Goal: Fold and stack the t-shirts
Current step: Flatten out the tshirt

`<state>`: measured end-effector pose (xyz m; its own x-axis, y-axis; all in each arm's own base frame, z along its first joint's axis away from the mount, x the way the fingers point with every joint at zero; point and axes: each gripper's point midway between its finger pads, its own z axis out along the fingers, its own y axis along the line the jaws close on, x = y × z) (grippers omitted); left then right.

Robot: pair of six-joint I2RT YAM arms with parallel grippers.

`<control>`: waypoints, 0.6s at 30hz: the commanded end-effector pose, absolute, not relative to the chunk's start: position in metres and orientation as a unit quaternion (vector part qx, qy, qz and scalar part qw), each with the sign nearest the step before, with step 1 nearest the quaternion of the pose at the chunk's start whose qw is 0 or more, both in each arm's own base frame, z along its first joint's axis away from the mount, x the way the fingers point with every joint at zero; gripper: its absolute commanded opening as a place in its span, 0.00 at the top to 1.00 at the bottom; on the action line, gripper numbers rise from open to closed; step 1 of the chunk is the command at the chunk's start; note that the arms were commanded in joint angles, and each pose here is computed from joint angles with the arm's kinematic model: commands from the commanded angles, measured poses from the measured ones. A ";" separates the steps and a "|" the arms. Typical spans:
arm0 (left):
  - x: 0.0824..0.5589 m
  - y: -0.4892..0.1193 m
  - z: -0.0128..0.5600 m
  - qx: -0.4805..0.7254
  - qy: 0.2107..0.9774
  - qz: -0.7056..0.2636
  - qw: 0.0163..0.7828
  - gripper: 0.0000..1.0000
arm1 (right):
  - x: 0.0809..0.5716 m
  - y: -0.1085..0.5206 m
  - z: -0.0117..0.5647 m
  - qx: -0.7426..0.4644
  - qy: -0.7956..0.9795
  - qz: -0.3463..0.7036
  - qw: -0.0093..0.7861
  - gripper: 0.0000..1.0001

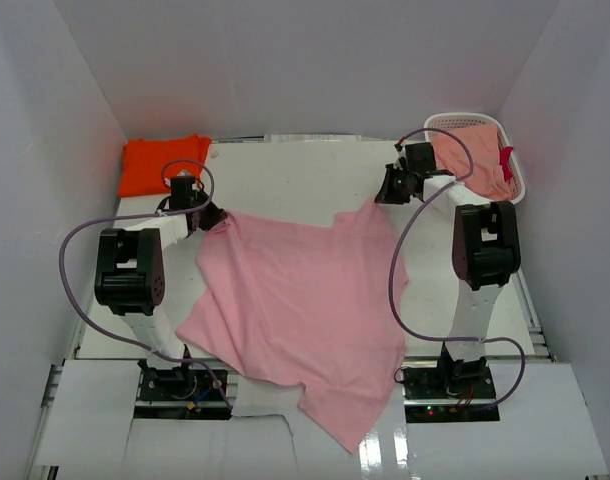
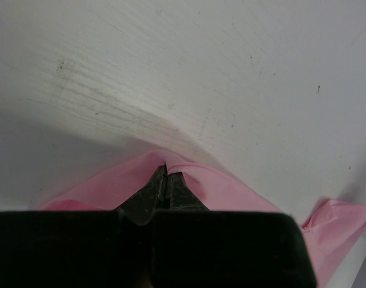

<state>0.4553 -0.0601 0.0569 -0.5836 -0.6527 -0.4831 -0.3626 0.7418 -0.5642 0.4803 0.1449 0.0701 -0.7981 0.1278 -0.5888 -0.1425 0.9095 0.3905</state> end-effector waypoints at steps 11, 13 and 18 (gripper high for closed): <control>0.457 -0.053 0.058 -0.291 0.865 -0.200 0.356 1.00 | 0.569 0.149 0.081 -0.028 0.909 0.195 0.368 0.92; 0.455 -0.052 0.055 -0.291 0.867 -0.197 0.355 1.00 | 0.578 0.153 0.083 -0.034 0.904 0.202 0.374 0.92; 0.454 -0.048 0.052 -0.292 0.867 -0.189 0.356 1.00 | 0.594 0.161 0.083 -0.045 0.893 0.218 0.392 0.92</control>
